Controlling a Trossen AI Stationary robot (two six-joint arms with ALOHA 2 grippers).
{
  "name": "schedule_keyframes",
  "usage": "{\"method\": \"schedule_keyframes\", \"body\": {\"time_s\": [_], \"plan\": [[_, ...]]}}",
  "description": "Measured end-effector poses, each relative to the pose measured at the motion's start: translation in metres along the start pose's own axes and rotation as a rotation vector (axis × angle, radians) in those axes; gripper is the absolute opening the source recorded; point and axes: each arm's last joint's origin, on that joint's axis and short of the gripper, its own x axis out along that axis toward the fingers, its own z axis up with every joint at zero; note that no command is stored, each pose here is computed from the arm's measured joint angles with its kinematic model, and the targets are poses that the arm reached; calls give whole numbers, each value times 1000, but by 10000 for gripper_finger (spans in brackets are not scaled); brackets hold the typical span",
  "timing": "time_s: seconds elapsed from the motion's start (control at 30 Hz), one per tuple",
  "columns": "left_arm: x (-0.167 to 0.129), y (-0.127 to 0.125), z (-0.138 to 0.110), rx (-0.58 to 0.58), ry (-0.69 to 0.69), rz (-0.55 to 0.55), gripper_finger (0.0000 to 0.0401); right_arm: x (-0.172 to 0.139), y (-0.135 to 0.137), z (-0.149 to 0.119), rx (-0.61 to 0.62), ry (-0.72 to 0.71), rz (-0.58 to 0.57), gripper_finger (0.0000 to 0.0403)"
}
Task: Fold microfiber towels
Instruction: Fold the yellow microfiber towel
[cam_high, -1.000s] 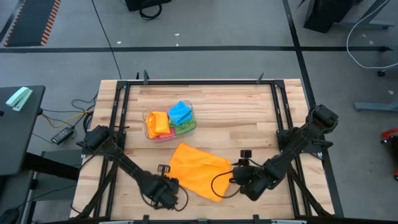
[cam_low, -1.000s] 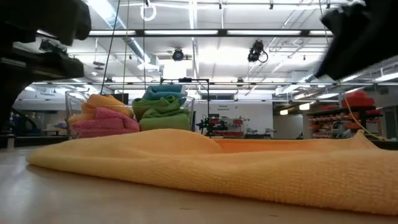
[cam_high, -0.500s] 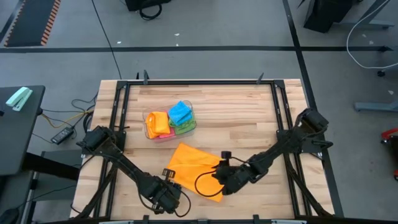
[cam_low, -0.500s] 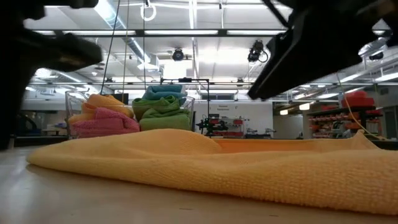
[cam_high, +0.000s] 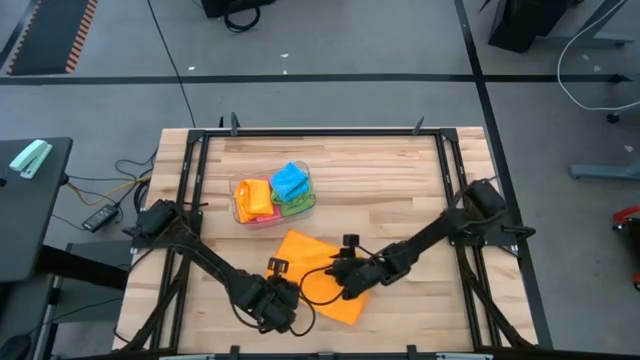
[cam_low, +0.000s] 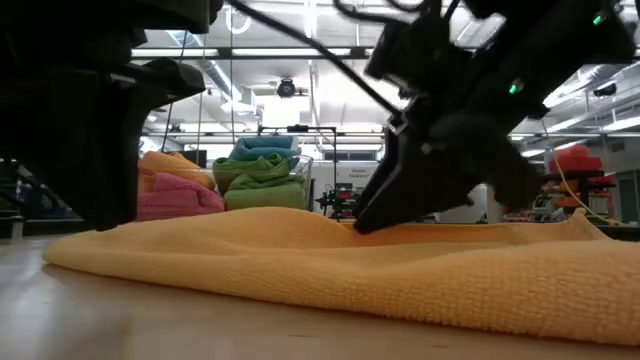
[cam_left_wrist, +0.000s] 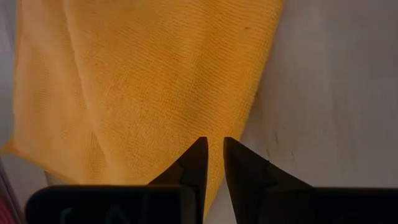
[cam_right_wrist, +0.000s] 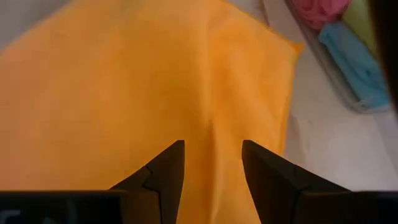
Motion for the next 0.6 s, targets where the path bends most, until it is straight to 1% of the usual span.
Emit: {"method": "schedule_keyframes", "body": {"time_s": [0.1,0.2,0.3,0.47,0.6], "plan": [[0,-3,-2,5,6,-5,55,9,-7,-3,-13,28,-22,166],[3,-8,-4,18,12,-5,51,14,-11,-4,-6,43,-8,147],[9,-11,-5,25,27,0,52,16,-12,-5,-1,52,16,112],[17,-11,-6,26,44,10,54,16,-12,-5,4,52,17,44],[20,-12,-6,28,50,14,46,14,-12,-4,33,55,16,13]]}}
